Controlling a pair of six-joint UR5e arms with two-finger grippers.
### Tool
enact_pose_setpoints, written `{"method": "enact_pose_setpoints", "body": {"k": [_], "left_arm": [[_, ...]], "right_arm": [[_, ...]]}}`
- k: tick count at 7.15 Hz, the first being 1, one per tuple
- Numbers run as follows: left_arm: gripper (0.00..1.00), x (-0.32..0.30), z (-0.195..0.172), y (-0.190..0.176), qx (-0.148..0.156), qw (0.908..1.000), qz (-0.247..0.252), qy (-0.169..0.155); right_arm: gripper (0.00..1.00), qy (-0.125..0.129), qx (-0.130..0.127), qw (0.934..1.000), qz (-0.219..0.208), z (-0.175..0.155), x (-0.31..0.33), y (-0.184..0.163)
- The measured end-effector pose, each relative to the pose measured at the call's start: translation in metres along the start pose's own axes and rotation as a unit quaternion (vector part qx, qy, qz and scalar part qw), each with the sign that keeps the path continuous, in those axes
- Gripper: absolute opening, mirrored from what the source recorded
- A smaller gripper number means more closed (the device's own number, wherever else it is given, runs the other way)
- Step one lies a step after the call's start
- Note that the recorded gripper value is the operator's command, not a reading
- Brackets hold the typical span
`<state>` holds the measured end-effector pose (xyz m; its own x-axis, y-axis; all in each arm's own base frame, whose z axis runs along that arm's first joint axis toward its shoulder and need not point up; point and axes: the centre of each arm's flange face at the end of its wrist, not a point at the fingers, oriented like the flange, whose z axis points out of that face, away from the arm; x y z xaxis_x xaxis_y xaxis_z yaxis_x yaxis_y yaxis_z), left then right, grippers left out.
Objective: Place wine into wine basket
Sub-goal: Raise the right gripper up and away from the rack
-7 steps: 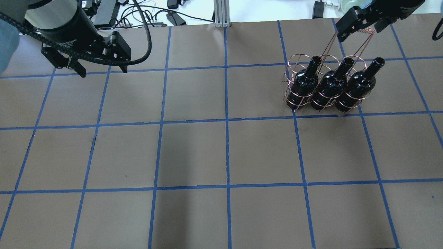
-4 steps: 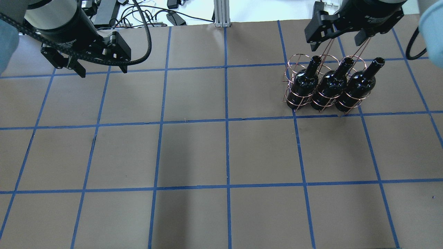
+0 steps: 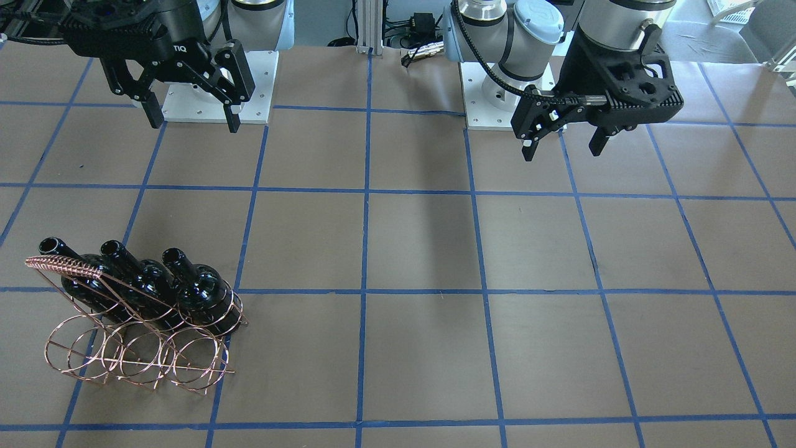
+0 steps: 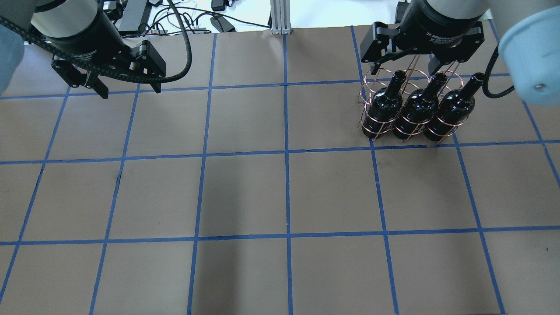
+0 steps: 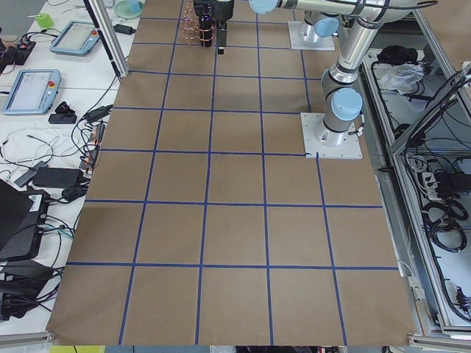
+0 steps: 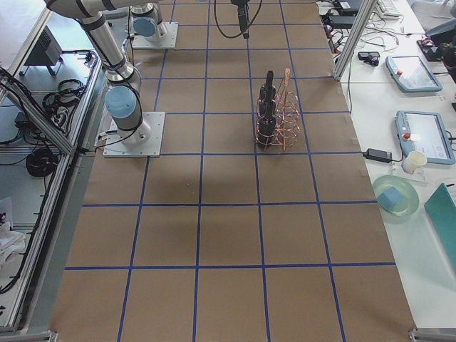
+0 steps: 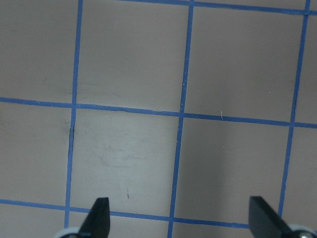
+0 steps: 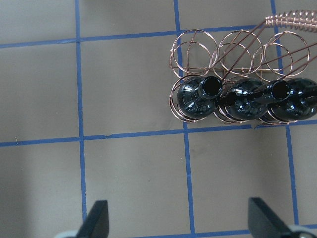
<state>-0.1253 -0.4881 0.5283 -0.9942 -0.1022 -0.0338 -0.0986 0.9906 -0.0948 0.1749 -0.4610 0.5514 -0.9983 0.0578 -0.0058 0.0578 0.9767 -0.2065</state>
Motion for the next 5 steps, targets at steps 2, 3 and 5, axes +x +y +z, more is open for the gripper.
{"method": "enact_pose_setpoints", "body": {"k": [2,3,5], "left_arm": [[1.00,-0.0002,-0.0003,0.0006,-0.001,1.0000,0.000,-0.001],[1.00,-0.0005,0.0000,0.0015,-0.003,1.0000,0.000,-0.002],[1.00,-0.0008,0.0011,0.0031,-0.009,0.9999,0.000,-0.004]], "right_arm": [[1.00,0.003,-0.026,0.9996,-0.008,0.0080,0.0000,0.0030],[1.00,0.003,-0.030,0.9995,-0.013,0.0093,-0.0004,0.0034],[1.00,0.002,-0.032,0.9993,-0.020,0.0101,-0.0008,0.0035]]}}
